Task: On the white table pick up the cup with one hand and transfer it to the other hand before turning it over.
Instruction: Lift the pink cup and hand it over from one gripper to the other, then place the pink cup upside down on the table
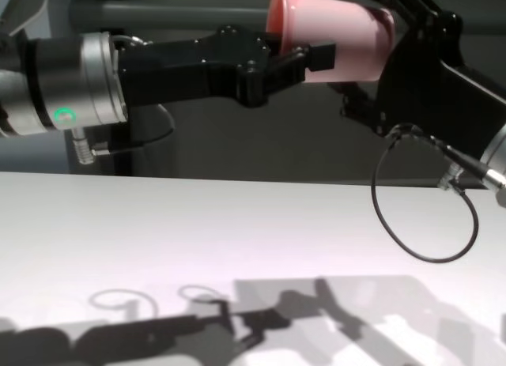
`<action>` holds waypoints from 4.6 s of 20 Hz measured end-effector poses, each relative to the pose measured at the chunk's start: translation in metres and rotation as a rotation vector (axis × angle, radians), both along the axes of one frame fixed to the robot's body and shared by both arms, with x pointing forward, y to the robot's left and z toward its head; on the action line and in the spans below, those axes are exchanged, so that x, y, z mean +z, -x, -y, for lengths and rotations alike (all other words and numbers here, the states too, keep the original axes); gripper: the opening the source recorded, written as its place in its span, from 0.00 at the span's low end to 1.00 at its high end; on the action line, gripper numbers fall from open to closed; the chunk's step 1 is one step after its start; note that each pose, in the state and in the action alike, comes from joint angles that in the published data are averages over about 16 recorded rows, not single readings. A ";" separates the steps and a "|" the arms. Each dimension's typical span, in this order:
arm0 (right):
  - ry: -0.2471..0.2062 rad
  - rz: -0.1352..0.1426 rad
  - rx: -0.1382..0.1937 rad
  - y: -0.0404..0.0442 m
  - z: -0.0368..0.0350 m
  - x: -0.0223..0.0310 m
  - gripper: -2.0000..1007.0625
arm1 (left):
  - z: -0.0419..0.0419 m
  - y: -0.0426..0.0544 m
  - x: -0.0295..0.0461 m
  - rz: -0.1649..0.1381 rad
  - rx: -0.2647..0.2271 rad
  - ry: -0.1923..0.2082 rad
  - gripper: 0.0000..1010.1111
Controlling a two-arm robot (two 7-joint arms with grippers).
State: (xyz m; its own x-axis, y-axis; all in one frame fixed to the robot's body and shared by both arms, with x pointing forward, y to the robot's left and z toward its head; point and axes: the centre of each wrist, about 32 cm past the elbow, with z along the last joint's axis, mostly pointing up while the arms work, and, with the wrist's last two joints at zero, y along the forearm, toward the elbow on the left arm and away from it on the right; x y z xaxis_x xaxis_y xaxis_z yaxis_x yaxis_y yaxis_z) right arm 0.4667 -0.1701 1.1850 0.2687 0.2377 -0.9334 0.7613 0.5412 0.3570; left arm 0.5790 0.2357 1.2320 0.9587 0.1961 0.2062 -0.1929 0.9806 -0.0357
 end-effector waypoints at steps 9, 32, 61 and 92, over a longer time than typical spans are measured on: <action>0.000 -0.001 0.000 0.0000 0.0003 -0.0002 0.78 | 0.0001 0.0000 0.0001 0.000 0.000 0.001 0.05; -0.001 0.001 0.000 0.0000 0.0003 0.0000 0.76 | -0.0001 0.0000 -0.0001 0.000 0.000 -0.001 0.17; -0.001 0.000 0.000 0.0000 0.0003 0.0000 0.76 | -0.0006 0.0014 -0.0020 -0.004 -0.001 -0.002 0.99; -0.001 0.000 0.000 0.0000 0.0004 -0.0001 0.76 | -0.0743 0.0633 -0.0160 -0.007 0.462 0.067 0.99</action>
State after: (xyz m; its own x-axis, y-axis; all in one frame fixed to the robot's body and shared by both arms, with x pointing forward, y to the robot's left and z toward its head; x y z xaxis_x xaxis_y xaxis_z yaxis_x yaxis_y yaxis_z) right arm 0.4666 -0.1705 1.1850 0.2688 0.2383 -0.9333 0.7616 0.5406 0.3574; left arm 0.5158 0.3100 1.2160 0.7690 0.6155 0.1726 -0.6094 0.7874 -0.0929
